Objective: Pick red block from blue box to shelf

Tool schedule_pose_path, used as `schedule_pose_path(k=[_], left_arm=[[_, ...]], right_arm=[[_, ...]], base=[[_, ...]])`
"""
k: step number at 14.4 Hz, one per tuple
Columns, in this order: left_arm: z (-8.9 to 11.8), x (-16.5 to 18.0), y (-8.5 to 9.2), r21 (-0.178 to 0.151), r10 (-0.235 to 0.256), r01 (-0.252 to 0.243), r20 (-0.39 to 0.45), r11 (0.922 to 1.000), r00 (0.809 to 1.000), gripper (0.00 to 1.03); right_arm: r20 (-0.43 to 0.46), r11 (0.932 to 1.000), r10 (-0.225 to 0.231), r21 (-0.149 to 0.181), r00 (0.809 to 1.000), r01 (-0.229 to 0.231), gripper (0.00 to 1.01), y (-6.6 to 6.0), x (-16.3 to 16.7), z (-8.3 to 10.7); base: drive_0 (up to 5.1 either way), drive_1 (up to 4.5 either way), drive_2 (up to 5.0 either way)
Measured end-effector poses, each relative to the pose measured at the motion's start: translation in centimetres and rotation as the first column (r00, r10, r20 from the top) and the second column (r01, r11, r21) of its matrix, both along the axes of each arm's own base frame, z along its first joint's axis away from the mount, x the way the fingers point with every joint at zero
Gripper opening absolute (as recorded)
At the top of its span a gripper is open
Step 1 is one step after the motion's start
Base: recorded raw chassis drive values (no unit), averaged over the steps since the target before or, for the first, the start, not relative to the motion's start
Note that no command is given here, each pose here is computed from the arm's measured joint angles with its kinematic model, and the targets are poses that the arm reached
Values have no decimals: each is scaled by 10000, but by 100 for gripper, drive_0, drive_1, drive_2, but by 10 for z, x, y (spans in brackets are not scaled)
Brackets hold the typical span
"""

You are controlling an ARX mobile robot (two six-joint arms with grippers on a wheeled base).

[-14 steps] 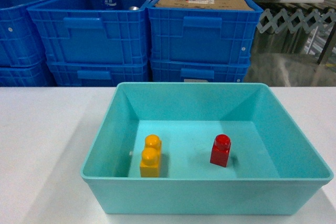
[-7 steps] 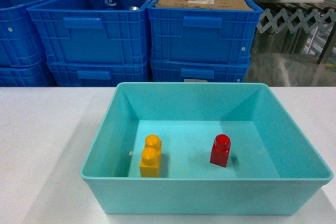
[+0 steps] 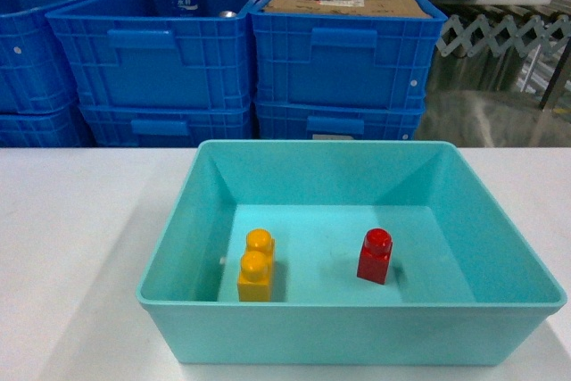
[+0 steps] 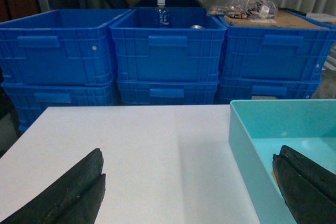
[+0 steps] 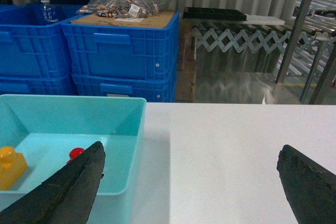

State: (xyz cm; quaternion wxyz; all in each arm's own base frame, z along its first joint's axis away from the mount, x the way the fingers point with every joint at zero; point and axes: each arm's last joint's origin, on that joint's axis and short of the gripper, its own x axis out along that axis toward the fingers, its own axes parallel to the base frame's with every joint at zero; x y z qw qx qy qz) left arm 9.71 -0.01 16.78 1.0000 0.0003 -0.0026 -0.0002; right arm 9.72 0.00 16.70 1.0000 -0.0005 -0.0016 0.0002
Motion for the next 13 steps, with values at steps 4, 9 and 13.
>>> schedule_pose_path(k=[4, 9, 13], left_arm=[[0, 0, 0, 0, 0, 0, 0, 10000, 10000, 98], [0, 0, 0, 0, 0, 0, 0, 10000, 10000, 98], [0, 0, 0, 0, 0, 0, 0, 10000, 10000, 98]], right_arm=[[0, 10000, 4, 0, 10000, -4, 98, 0, 0, 0], [4, 10000, 0, 0, 10000, 0, 98, 0, 0, 0], [0, 10000, 0, 0, 10000, 0, 98, 0, 0, 0]], base=[[0, 0, 0], [0, 0, 0], [0, 0, 0]])
